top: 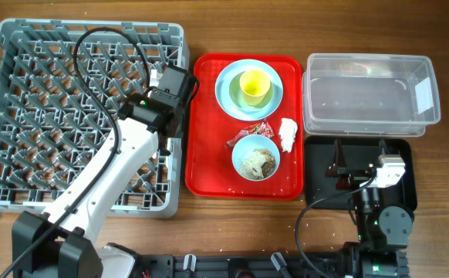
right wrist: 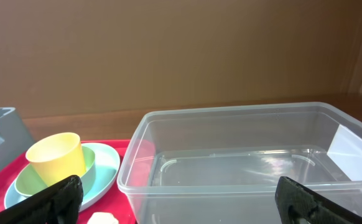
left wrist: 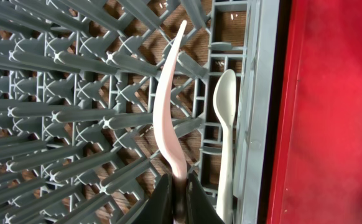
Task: Sort waste into correct bins and load items into the dishwasher rack
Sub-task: 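Carry the fork to the rack and insert it beside the spoon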
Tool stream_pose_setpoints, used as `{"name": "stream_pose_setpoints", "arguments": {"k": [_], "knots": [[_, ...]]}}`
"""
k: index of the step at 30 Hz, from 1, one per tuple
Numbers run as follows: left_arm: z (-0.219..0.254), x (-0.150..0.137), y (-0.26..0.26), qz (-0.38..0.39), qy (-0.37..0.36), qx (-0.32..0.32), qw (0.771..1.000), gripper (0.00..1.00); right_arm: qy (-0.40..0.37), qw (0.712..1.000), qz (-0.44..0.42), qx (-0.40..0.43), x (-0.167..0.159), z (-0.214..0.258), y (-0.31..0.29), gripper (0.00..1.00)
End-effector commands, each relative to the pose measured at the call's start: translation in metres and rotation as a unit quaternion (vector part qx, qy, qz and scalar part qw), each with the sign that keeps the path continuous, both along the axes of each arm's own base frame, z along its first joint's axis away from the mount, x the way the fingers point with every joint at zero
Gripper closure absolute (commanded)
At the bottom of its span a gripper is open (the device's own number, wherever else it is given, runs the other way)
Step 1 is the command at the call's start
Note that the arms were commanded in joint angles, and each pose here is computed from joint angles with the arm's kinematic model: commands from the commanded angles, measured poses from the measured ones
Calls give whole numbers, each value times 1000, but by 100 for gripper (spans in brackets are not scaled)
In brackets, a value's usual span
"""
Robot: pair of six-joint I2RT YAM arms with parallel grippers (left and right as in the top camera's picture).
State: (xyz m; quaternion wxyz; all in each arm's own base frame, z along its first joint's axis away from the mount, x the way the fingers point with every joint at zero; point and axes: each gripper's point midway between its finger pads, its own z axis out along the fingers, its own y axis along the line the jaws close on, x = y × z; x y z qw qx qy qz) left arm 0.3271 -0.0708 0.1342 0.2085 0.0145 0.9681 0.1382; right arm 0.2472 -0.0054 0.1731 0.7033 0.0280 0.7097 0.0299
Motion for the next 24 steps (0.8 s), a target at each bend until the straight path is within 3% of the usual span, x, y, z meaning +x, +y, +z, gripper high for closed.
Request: {"name": "stream_pose_setpoints", "arguments": {"k": [1, 3, 5, 16, 20, 24], "knots": [[-6, -1, 1, -7, 11, 5, 1000, 89, -3, 1000, -4, 0, 0, 1, -2, 0], [-6, -1, 1, -7, 11, 5, 1000, 75, -3, 1000, -4, 0, 0, 1, -2, 0], [-6, -1, 1, -5, 10, 4, 1000, 72, -3, 1000, -4, 0, 0, 1, -2, 0], [-5, 2, 0, 34, -8, -18, 999, 73, -3, 1000, -3, 0, 0, 1, -1, 0], [-6, 2, 1, 66, -14, -37, 997, 85, -3, 1000, -3, 0, 0, 1, -1, 0], [-8, 3, 6, 77, -6, -55, 995, 78, -3, 1000, -4, 0, 0, 1, -2, 0]]}}
